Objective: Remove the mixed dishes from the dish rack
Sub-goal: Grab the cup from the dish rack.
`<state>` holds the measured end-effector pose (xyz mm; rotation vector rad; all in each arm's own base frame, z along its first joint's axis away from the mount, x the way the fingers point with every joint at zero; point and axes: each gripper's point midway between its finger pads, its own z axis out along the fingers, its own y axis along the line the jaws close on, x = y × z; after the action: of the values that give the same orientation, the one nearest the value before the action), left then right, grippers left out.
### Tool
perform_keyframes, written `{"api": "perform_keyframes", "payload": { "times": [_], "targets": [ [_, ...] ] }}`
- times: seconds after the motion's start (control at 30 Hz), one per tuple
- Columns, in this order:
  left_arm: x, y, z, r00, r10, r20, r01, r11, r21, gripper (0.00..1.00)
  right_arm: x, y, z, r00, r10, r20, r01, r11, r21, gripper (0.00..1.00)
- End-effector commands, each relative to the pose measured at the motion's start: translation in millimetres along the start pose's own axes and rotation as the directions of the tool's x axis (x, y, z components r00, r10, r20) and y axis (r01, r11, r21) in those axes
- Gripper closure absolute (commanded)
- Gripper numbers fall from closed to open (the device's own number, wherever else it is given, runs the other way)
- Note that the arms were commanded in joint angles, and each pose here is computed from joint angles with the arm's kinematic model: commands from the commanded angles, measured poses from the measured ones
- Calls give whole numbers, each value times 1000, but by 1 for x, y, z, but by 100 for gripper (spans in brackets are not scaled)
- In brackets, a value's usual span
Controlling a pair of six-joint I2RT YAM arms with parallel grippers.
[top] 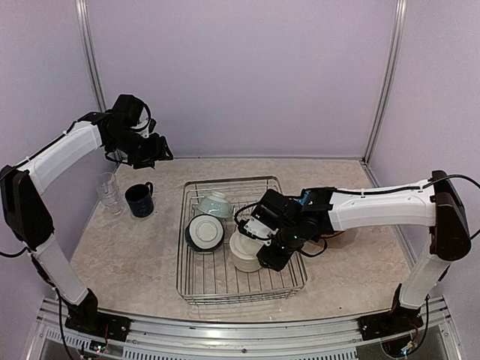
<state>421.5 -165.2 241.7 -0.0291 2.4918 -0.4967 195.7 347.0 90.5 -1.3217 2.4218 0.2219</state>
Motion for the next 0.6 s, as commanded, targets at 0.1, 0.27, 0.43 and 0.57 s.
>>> {"api": "perform_keyframes", "payload": {
  "times": [0.1,0.27,0.43,0.57],
  "targets": [
    [4,0,7,1000,15,-19,-15,1000,1,33,-5,2,10,999,-17,51,17,1000,16,61],
    [4,0,7,1000,15,-19,-15,1000,-1,33,-4,4,14,998,-24,55,23,999,27,75],
    [4,-1,7,1000,14,-22,-14,1000,4,33,-9,5,9,996,-21,90,17,999,44,92],
    [4,-1,6,1000,14,-18,-14,1000,4,33,-15,5,-3,989,-1,150,-6,999,47,100]
  ]
}}
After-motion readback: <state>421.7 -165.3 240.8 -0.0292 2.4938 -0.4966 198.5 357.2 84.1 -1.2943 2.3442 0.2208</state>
